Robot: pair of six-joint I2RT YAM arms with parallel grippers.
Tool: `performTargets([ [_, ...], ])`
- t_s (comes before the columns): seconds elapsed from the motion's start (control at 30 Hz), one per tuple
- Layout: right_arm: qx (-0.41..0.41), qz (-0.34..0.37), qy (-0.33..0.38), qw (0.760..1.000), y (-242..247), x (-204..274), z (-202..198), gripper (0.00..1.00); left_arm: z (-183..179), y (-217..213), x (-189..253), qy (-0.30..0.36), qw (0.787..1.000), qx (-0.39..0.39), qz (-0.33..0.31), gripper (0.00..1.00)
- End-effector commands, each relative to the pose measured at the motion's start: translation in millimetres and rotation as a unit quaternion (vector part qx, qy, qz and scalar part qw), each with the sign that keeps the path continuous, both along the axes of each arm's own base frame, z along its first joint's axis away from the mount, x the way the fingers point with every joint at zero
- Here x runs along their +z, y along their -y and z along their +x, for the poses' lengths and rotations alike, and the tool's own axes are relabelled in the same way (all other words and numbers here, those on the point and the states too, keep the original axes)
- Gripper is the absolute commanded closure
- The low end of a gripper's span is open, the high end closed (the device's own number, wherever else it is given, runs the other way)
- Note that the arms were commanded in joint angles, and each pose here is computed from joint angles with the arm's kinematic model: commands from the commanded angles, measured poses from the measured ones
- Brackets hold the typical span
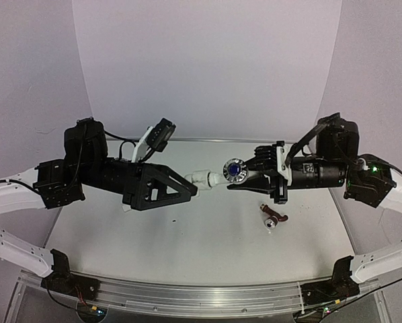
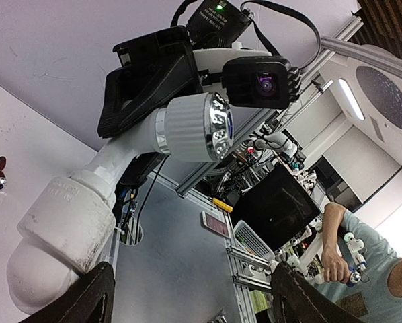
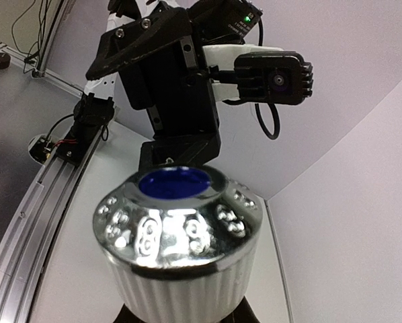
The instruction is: Install the water faucets
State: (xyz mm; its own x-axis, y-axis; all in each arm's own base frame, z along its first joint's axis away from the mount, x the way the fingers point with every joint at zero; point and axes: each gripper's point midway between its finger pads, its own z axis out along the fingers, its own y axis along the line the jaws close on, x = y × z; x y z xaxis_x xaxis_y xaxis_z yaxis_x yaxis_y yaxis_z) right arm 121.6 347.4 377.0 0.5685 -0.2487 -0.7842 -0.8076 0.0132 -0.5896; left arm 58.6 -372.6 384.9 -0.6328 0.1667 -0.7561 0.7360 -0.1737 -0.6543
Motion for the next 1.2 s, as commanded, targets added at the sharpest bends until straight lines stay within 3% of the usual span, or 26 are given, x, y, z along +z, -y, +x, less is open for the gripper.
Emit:
performTargets([
  [0.0,0.019,0.092,-0.010,0.996,-2,59,-9,1.00,7,-3,16,0.023,0.999,0.030,-0.019,0.20],
  [0.33,-0.027,0.132,-0.054,0.989,-2,70,7,1.00,5,-3,17,0.022,0.999,0.023,-0.022,0.17],
  [0.73,0.030,0.154,-0.105,0.982,1,79,-16,1.00,21,-9,20,0.033,0.996,0.082,-0.028,0.15],
  [1.17,0.024,0.196,-0.145,0.969,1,97,-12,1.00,20,-2,15,0.031,0.997,0.068,-0.023,0.14],
])
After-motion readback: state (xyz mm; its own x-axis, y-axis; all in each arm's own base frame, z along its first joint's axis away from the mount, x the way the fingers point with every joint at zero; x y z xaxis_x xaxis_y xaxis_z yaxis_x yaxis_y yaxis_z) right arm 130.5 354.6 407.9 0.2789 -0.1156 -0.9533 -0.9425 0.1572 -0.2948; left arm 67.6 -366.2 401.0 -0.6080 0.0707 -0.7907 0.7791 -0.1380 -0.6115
